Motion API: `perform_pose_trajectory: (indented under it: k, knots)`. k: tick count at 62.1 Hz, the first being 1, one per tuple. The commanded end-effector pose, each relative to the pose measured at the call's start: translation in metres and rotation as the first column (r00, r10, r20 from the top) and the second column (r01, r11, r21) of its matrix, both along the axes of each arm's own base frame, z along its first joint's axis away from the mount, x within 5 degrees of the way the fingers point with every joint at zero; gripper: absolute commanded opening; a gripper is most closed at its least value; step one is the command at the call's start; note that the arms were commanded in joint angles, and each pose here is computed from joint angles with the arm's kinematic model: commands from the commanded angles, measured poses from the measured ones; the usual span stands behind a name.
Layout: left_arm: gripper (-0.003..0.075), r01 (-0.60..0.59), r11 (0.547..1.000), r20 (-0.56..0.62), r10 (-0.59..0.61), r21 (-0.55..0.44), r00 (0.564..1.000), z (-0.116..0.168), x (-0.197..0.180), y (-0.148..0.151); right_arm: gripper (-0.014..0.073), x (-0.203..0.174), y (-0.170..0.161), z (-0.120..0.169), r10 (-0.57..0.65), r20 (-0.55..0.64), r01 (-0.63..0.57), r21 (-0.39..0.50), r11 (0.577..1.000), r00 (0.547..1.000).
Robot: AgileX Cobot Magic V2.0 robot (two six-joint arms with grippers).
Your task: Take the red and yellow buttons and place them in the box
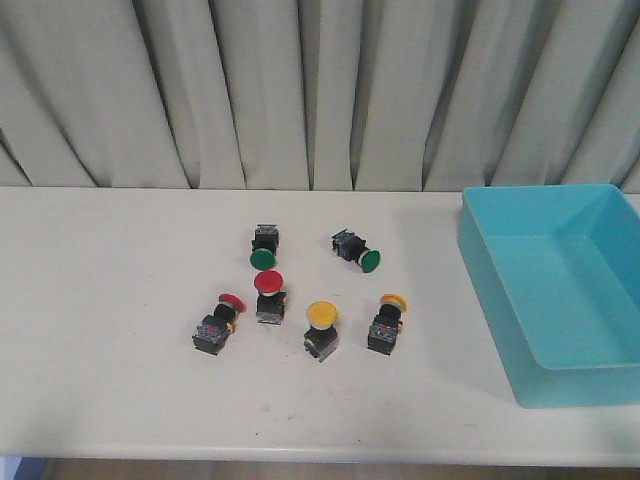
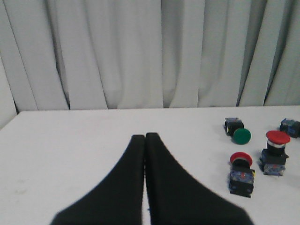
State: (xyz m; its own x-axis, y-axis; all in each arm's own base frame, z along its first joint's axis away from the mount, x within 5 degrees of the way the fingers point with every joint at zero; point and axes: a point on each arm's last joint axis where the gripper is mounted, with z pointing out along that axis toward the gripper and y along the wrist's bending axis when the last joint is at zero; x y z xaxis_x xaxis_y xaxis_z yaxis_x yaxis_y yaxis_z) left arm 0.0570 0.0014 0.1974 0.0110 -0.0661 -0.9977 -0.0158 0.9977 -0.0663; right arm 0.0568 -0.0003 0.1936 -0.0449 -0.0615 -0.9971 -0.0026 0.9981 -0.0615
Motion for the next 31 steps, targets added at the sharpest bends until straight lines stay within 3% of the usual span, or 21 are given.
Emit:
perform_pose_trajectory:
  k: [1,4,7,11,14,16,20,24,31]
  knots:
    - [-0.0003,0.045,0.999,0.169,-0.045,0.001,0.985,0.007,-0.001,-0.004,-0.0003,-0.001,0.001,0.012,0.002,0.144,-0.007,0.038,0.999,0.990]
    - [-0.0003,0.077,0.997,0.284,-0.069,-0.018,0.956,0.021,-0.004,-0.006,-0.0003,-0.004,0.000,0.029,-0.004,0.254,-0.035,0.150,0.988,0.967]
    - [-0.0003,0.115,0.993,0.401,-0.092,-0.033,0.911,0.039,-0.009,-0.008,-0.0003,-0.008,0.000,0.048,-0.013,0.371,-0.065,0.199,0.978,0.928]
    - [-0.0003,0.149,0.987,0.476,-0.106,-0.053,0.873,0.064,-0.012,-0.009,-0.0003,-0.017,0.000,0.075,-0.011,0.527,-0.089,0.163,0.983,0.850]
    - [-0.0003,0.140,0.989,0.460,-0.100,-0.053,0.882,0.080,-0.009,-0.009,-0.0003,-0.021,0.002,0.097,0.011,0.612,-0.094,0.104,0.990,0.791]
    - [-0.0003,0.127,0.991,0.433,-0.094,-0.048,0.897,0.093,-0.004,-0.008,-0.0003,-0.020,0.003,0.110,0.028,0.632,-0.092,0.068,0.993,0.775]
    - [-0.0003,0.089,0.996,0.367,-0.084,0.002,0.926,0.124,0.016,-0.007,-0.0003,-0.009,0.006,0.133,0.067,0.600,-0.076,-0.012,0.997,0.797]
    - [-0.0003,0.073,0.997,0.308,-0.080,0.034,0.948,0.153,0.042,-0.007,-0.0003,0.017,0.008,0.151,0.090,0.498,-0.059,-0.079,0.995,0.862]
    - [-0.0003,0.085,0.996,0.185,-0.085,0.008,0.979,0.177,0.092,-0.009,-0.0003,0.065,0.009,0.161,0.093,0.346,-0.063,-0.099,0.993,0.934]
